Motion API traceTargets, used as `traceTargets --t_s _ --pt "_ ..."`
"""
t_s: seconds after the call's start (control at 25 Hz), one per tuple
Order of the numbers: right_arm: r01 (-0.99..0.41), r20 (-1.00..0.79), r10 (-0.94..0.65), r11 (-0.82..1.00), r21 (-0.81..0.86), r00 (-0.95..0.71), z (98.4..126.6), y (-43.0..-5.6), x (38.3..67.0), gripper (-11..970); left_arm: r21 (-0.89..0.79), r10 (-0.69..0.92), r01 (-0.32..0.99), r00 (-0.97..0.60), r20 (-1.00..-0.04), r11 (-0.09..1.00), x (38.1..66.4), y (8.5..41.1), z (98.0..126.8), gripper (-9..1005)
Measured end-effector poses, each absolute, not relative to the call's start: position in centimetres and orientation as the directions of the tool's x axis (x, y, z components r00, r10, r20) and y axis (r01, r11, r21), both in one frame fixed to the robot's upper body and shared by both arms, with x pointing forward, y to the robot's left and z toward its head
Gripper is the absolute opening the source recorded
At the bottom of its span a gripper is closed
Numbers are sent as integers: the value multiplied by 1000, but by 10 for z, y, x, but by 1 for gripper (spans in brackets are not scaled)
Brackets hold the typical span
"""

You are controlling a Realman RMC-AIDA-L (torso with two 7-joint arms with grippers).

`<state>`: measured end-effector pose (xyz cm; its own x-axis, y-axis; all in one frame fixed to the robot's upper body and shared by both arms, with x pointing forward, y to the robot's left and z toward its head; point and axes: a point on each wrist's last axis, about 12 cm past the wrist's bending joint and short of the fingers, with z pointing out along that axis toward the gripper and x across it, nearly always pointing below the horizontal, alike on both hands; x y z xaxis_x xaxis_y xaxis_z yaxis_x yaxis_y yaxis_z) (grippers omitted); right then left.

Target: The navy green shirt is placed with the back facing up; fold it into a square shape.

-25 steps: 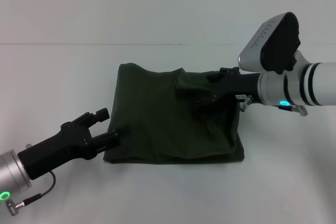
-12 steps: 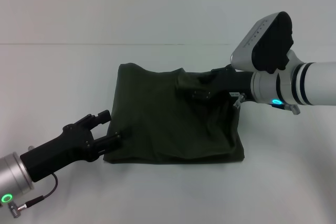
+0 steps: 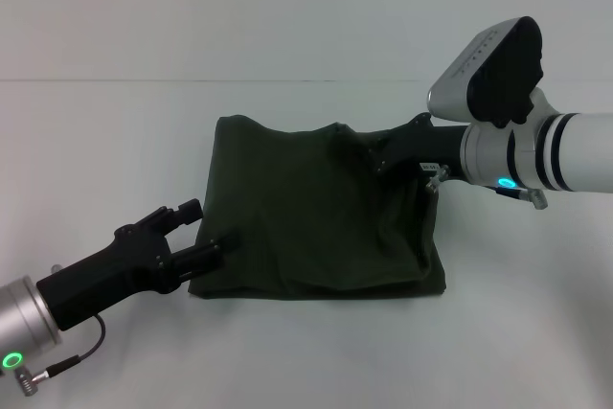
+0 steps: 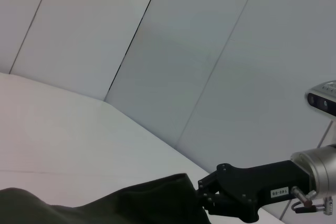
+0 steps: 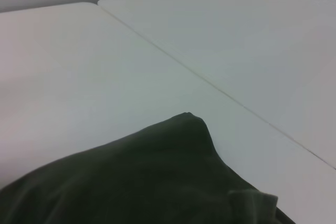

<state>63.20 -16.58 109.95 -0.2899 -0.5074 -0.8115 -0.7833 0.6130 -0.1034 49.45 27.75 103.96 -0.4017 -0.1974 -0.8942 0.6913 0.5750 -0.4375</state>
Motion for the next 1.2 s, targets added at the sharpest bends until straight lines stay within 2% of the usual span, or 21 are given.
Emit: traceTargets --t_s 0.08,0.28,0.4,0.64,1.2 --pt "-775 -820 -486 626 -85 -303 1100 -167 632 127 -437 -197 690 -402 -894 576 495 278 1040 935" --pt "-704 -870 -311 708 57 -383 1103 -184 633 32 -438 -198 691 -402 -894 576 495 277 1039 935" --pt "-679 -877 -245 724 119 -414 1103 -192 633 27 -439 -201 691 -401 -894 575 495 275 1039 935" --pt "-556 -863 -2 766 324 -505 1099 -227 632 25 -439 -202 693 -400 -894 572 495 274 1040 934" --pt "-479 -843 60 801 360 -535 1090 -233 635 34 -440 -198 703 -403 -894 559 495 270 1040 935"
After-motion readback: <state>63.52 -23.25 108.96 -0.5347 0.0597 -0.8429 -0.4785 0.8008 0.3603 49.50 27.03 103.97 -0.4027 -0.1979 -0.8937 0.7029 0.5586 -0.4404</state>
